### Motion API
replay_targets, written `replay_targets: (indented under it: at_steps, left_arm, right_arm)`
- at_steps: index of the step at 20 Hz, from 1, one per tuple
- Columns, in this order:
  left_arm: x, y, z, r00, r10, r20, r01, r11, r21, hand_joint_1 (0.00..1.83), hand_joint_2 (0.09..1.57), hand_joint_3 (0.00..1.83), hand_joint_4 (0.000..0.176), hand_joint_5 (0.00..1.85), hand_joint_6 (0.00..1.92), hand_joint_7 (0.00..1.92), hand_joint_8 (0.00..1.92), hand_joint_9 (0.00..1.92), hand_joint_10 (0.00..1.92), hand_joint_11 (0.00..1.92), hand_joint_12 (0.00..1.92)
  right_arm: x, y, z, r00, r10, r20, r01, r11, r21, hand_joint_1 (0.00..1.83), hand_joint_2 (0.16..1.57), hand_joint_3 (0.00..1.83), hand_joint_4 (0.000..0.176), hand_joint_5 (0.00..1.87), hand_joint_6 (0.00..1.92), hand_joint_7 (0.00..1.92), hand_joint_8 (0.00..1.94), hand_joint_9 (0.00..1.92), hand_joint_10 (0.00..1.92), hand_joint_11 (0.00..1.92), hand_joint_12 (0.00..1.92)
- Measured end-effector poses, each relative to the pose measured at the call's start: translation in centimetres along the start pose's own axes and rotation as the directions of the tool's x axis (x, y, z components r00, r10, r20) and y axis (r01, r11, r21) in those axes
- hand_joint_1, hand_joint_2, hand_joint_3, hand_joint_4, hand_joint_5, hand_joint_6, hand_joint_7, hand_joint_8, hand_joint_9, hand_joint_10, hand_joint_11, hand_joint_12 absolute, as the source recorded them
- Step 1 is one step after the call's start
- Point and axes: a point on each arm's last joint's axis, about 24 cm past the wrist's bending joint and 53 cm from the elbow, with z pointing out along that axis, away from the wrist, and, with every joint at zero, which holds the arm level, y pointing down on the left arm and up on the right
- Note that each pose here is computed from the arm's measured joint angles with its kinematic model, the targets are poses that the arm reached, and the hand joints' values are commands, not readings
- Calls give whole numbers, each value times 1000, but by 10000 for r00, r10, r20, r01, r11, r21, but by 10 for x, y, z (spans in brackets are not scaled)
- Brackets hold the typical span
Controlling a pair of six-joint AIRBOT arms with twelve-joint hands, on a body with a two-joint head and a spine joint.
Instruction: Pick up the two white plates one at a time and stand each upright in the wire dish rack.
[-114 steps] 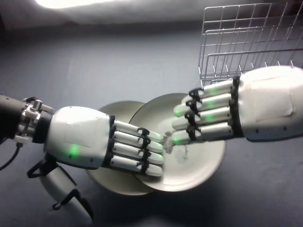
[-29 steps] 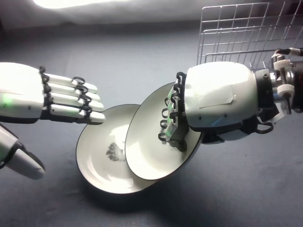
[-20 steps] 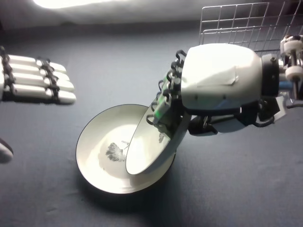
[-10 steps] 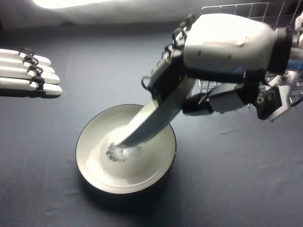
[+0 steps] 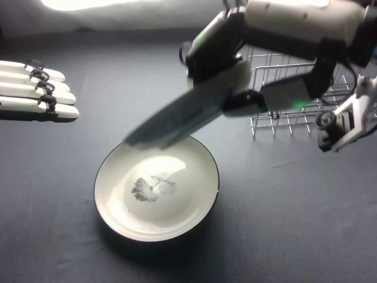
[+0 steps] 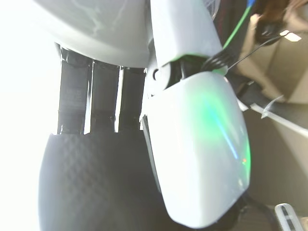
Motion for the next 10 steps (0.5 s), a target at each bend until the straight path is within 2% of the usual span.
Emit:
replay_targets:
  at_steps: [2,4,6,8,9,10]
  left_arm:
    - [1,2,-1,10000,84,-36,-84,10000,-50,0,1062,2,0,0,0,0,0,0,0,0,0]
    - [8,6,-4,9998,55,-208,-58,9999,-162,0,1047,0,0,0,0,0,0,0,0,0,0]
    - [13,13,-7,9991,87,-408,-102,9993,-359,0,1045,0,0,0,0,0,0,0,0,0,0]
    - [14,19,-9,9988,149,-457,-173,9986,-507,0,1053,0,0,0,0,0,0,0,0,0,0]
    - [13,20,-9,9989,163,-440,-185,9985,-509,0,1055,0,0,0,0,0,0,0,0,0,0]
    - [13,20,-8,9990,196,-401,-217,9985,-511,0,1055,0,0,0,0,0,0,0,0,0,0]
  right_arm:
    - [-10,1,2,9974,622,365,-626,9980,112,1498,1049,0,0,1003,856,1068,711,1085,763,987,1343]
    - [-23,0,4,9864,1420,822,-1445,9892,250,1498,1049,0,0,1002,868,1081,697,1080,759,978,1350]
    - [-30,-1,5,9756,1907,1091,-1951,9803,310,1498,1054,1,0,989,888,1063,732,1065,781,973,1358]
    - [-35,-3,5,9608,2451,1297,-2533,9661,504,1500,1041,0,0,1021,829,1106,643,1112,702,994,1319]
    - [-38,-5,4,9513,2737,1420,-2845,9566,622,1494,1070,0,0,982,910,1023,814,1008,850,933,1403]
    - [-41,-6,3,9447,2906,1520,-3030,9508,653,1494,1070,0,0,982,910,1023,814,1008,850,933,1403]
